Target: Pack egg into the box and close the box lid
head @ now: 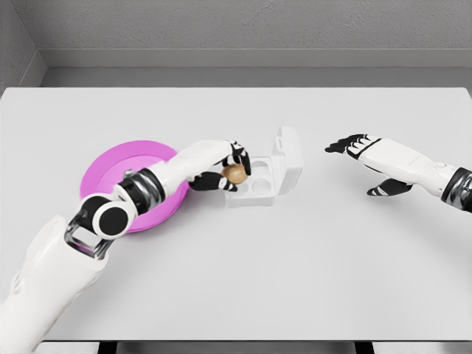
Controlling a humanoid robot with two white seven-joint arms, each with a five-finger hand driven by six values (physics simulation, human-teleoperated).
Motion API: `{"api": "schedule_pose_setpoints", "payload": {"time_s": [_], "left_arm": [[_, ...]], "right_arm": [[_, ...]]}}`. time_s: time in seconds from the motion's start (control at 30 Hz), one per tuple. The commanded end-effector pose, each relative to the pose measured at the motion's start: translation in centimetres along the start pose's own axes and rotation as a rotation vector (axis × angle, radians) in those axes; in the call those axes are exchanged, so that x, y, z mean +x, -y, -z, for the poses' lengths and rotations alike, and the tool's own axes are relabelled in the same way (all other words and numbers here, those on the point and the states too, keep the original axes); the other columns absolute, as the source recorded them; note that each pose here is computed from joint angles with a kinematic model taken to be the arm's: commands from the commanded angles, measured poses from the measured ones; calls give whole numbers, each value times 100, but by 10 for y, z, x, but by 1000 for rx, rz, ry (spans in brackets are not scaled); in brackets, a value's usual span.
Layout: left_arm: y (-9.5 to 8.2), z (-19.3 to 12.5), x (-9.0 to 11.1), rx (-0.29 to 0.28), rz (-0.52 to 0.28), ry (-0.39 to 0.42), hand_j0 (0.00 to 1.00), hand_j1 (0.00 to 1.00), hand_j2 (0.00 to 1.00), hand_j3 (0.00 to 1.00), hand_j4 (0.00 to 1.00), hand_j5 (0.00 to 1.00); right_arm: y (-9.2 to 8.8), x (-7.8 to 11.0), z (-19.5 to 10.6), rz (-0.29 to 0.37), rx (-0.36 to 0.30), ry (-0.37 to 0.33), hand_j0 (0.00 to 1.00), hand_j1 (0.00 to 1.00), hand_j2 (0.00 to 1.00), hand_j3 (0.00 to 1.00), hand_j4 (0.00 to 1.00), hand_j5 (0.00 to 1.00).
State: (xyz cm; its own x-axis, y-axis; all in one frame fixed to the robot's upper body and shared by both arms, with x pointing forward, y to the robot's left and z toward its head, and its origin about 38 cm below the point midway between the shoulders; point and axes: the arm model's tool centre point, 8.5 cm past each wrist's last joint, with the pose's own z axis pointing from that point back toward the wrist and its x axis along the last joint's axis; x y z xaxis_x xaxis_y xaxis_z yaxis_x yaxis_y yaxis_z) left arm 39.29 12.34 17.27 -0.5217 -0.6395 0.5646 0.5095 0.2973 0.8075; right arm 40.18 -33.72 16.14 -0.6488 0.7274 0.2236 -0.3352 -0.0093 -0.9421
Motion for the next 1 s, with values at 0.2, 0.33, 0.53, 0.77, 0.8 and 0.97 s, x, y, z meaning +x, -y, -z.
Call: {"api": "schedule_pose_setpoints", "payload": {"time_s": [0.2,0.33,0.53,0.77,0.8,0.97], "left_arm": [[4,13,1,-8,-10,-1,37,37,37,37,37,37],[6,16,1,-9,-3,-2,38,38,38,38,38,38],[8,17,-1,-13,1,1,55,55,55,55,55,55],[8,17,-2,-14,4,-3,67,67,67,67,67,67],[8,17,-2,-14,4,-3,68,68,68,68,68,68],[9,17,-3,-16,2,-6,72,72,72,72,72,72]], "right_arm": [[1,-1,-1,3,-2,-3,100,100,100,100,100,100],[1,-1,-1,3,-2,-3,100,100,100,100,100,100],[2,-2,-3,0,0,-6,100,100,100,100,100,100],[2,-2,-3,0,0,-8,100,100,100,100,100,100],[1,-2,-3,0,1,-7,100,100,100,100,100,100],[2,-3,-4,-1,0,-9,100,100,100,100,100,100]]}}
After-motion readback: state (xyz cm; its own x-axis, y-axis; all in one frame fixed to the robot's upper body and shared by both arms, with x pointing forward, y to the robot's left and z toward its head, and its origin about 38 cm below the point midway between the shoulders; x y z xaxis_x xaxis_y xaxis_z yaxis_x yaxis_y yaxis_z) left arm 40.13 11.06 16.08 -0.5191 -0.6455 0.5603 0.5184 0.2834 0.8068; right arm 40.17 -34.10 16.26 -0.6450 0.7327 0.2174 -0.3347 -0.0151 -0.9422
